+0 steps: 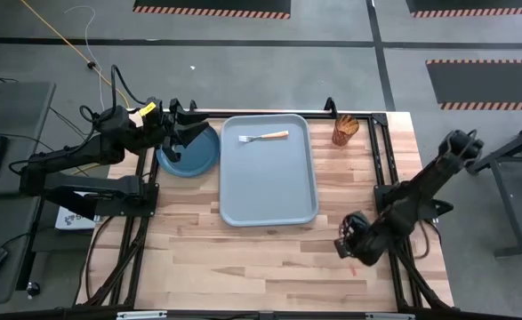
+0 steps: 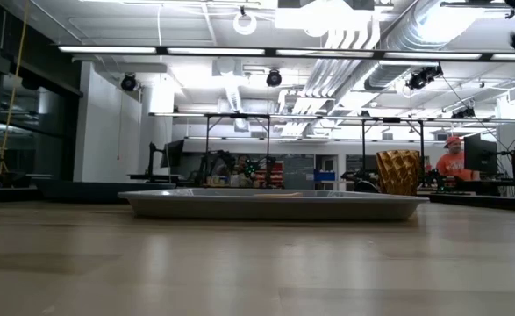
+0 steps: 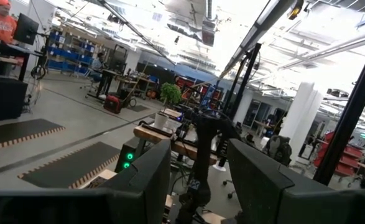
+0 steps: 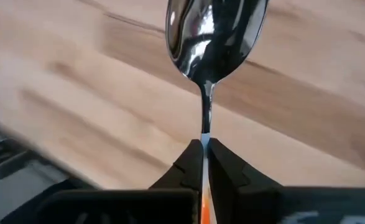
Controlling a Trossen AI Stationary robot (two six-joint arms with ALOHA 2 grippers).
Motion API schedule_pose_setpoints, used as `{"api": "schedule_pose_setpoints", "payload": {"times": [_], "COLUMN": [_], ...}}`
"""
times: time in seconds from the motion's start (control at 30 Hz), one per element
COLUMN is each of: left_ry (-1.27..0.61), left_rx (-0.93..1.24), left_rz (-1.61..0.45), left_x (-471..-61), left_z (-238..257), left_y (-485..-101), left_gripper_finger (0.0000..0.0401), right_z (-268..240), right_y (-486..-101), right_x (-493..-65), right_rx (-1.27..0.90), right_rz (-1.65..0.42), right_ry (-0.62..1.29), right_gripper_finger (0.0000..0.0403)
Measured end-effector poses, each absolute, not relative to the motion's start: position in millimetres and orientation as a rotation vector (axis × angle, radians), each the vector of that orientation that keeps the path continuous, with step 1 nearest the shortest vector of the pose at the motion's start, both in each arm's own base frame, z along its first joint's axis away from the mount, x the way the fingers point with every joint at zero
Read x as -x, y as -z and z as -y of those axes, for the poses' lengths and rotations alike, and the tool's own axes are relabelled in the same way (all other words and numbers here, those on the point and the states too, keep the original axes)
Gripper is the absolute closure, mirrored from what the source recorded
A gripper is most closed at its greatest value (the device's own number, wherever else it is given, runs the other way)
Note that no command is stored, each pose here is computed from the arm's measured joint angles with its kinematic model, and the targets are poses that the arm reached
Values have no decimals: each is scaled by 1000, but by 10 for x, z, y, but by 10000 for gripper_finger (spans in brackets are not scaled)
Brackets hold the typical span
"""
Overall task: Pick and place plate/cup/fork/spoon on tray
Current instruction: Put the orange spoon below the light orange fork on the gray tray
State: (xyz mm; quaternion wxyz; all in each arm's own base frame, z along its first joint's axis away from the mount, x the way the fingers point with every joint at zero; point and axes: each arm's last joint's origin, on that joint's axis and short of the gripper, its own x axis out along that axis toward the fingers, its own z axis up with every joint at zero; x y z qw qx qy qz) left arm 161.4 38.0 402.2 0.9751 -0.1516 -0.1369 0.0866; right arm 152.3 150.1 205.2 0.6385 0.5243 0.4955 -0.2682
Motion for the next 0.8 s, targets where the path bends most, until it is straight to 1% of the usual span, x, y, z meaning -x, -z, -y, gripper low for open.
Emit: {"api": "schedule_pose_setpoints", "payload": {"times": [0.13, 0.3, 0.47, 0.63, 0.8], "left_ry": [-175, -175, -172, -171, -164], "left_rx": [306, 306, 325, 335, 383], "left_rz": [276, 276, 278, 279, 284], "left_x": [-1614, -1614, -1614, -1614, -1613], "left_z": [-380, -380, -380, -380, -380], "left_y": [-4022, -4022, -4023, -4023, -4023], "left_gripper_finger": [252, 252, 252, 252, 252], "right_z": [-1303, -1062, -747, -334, 126], "right_y": [-2252, -2495, -2677, -2792, -2940], "right_x": [-1615, -1887, -2141, -2450, -2869], "right_rx": [-1131, -960, -783, -557, -297], "right_rz": [-1049, -980, -926, -985, -1059], "right_ry": [495, 373, 337, 292, 253], "right_gripper_finger": [402, 402, 402, 403, 403]}}
